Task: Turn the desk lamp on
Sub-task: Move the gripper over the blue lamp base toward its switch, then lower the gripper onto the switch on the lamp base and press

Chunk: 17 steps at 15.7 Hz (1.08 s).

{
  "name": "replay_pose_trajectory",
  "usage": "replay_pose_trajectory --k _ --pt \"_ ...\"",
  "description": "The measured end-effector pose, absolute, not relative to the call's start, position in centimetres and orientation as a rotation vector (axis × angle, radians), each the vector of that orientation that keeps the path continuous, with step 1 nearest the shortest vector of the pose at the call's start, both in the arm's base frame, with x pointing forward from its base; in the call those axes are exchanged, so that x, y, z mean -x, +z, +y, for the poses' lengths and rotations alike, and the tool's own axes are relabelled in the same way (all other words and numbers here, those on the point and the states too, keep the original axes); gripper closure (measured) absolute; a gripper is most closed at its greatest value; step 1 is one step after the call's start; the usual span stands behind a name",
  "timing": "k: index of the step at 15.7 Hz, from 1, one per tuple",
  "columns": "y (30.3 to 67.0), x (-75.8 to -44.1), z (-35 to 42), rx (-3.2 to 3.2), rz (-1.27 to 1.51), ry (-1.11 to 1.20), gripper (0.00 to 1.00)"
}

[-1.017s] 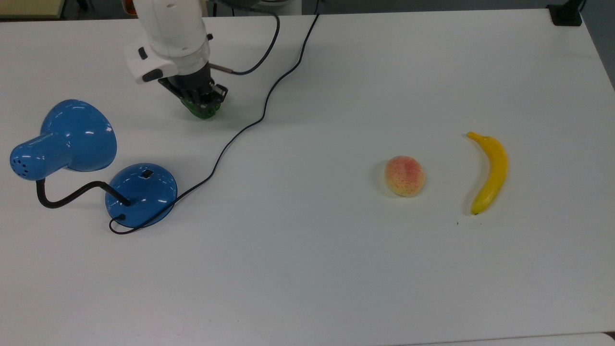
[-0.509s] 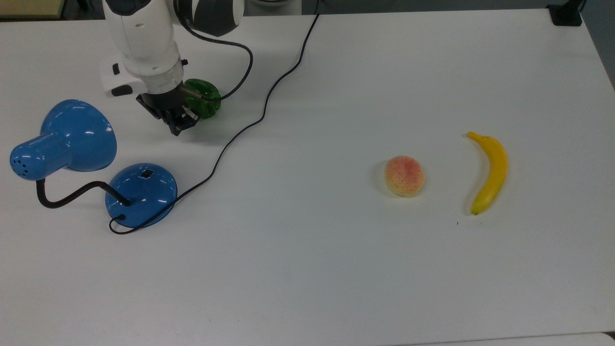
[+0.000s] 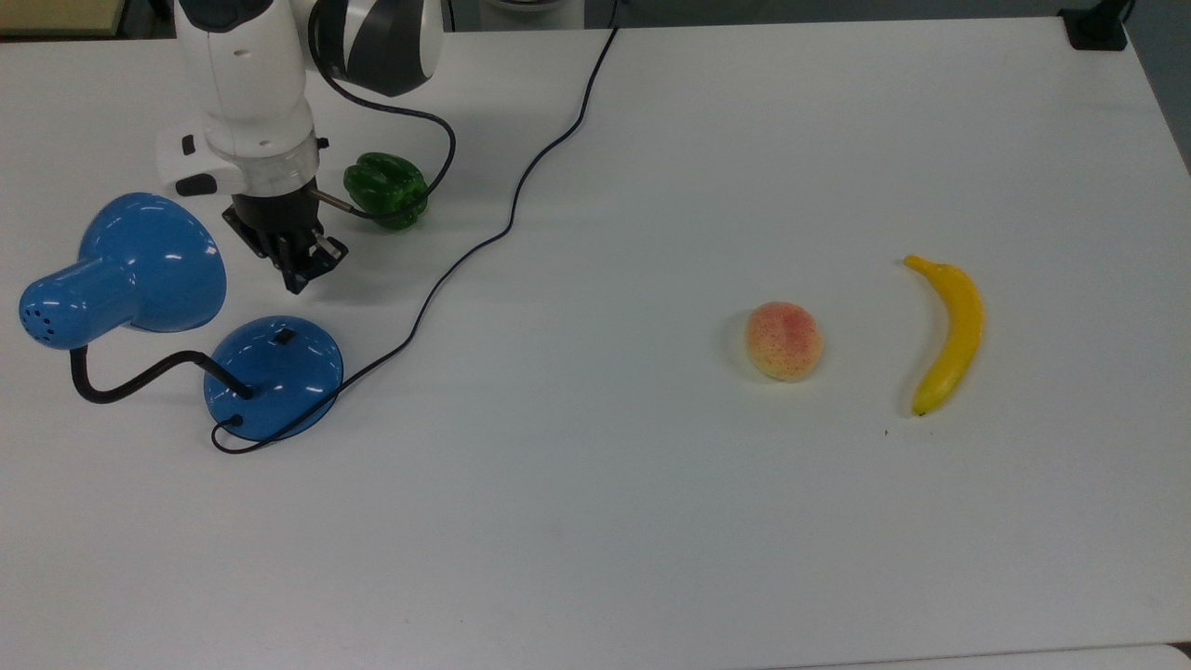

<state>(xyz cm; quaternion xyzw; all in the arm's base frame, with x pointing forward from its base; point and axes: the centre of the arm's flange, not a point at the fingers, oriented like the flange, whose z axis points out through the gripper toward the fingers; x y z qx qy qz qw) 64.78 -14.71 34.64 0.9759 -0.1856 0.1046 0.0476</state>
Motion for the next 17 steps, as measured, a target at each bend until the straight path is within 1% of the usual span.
replay_pose_trajectory --k 4,10,17 --pt "34.4 -65.5 -15.2 -2.965 -0.561 0.423 0.99" --pt "35.1 -66.7 -15.3 -2.949 -0.550 0.549 0.99" --pt "33.7 -67.1 -15.3 -2.947 -0.522 0.566 0.99"
